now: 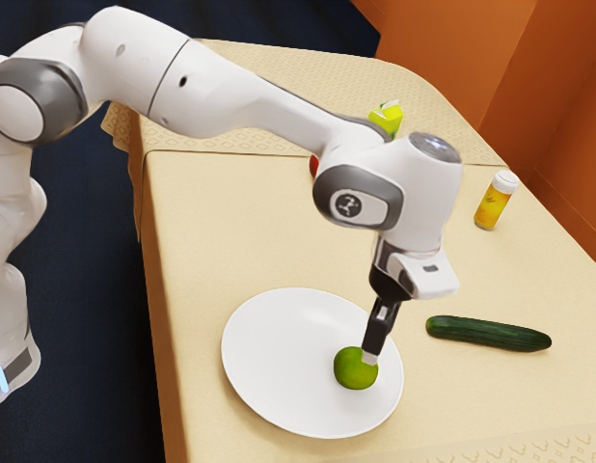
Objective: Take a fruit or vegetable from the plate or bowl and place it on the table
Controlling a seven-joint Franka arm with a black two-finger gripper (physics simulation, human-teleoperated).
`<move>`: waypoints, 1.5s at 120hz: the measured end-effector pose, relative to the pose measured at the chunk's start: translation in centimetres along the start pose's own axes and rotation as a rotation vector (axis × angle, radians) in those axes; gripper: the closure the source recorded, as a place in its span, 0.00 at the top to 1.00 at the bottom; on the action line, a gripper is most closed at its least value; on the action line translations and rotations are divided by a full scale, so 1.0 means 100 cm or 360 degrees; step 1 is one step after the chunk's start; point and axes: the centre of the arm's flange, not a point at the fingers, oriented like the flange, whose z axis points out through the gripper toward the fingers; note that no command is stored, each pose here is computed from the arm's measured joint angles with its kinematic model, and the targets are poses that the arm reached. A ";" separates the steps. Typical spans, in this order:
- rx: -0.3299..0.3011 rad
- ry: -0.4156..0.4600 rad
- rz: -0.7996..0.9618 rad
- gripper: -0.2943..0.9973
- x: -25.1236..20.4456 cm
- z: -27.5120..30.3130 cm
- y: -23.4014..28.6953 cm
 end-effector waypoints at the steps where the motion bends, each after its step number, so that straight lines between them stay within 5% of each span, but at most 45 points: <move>1: 0.0000 0.0002 0.0003 0.77 0.000 0.000 0.001; 180: -0.0037 0.0012 -0.0026 0.74 -0.018 0.078 -0.002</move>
